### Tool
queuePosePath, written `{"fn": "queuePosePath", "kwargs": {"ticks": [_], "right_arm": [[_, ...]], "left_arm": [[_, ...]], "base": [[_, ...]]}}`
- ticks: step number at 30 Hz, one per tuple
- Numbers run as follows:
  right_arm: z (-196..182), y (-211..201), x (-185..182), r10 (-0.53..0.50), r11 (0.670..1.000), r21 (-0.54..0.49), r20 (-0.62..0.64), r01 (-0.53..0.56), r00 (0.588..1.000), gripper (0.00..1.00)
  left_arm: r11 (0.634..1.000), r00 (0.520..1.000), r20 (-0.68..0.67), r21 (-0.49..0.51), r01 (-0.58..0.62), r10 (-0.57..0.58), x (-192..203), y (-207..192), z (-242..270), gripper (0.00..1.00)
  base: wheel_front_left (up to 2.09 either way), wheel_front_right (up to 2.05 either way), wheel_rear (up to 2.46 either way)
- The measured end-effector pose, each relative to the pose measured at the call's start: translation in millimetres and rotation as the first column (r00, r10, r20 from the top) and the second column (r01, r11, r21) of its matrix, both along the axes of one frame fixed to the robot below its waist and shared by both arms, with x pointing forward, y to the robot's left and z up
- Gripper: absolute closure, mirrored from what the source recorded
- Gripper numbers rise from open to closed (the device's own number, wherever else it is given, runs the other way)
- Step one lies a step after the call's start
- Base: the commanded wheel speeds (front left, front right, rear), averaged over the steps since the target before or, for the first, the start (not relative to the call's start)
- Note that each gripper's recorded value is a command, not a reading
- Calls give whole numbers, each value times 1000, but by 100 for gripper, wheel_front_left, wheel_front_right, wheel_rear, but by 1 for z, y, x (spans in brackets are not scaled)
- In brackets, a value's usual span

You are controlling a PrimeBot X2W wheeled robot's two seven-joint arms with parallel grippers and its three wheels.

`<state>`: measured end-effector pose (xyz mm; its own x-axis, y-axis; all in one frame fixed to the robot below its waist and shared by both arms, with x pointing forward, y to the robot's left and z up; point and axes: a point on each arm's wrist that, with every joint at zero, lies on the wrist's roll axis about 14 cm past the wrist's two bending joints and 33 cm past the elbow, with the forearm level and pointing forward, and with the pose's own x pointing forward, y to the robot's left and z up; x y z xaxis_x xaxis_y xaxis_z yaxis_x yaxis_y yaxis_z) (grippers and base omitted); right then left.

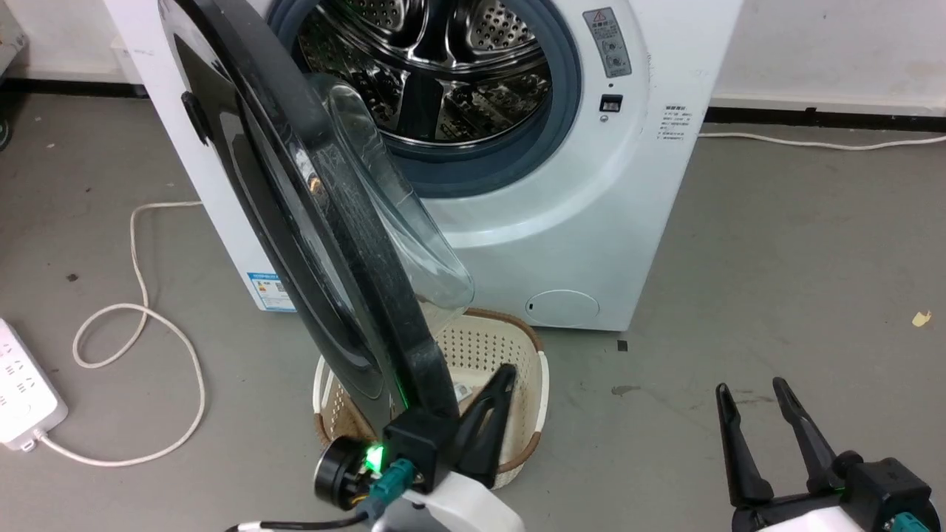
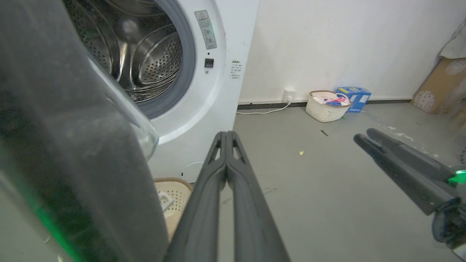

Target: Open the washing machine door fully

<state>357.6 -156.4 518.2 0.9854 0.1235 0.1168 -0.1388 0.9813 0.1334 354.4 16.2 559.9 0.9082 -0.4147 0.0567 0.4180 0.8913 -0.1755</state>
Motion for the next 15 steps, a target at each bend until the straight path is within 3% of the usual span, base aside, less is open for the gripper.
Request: {"fn": "queuePosePath", "kwargs": {"ticks": [15], "right_arm": [[-4,40,17,122,993,5,-15,-122,992,0]], "left_arm": [[989,984,-106,-3,-146,145,3,47,-42,100]], "base": [[0,0,0]]}}
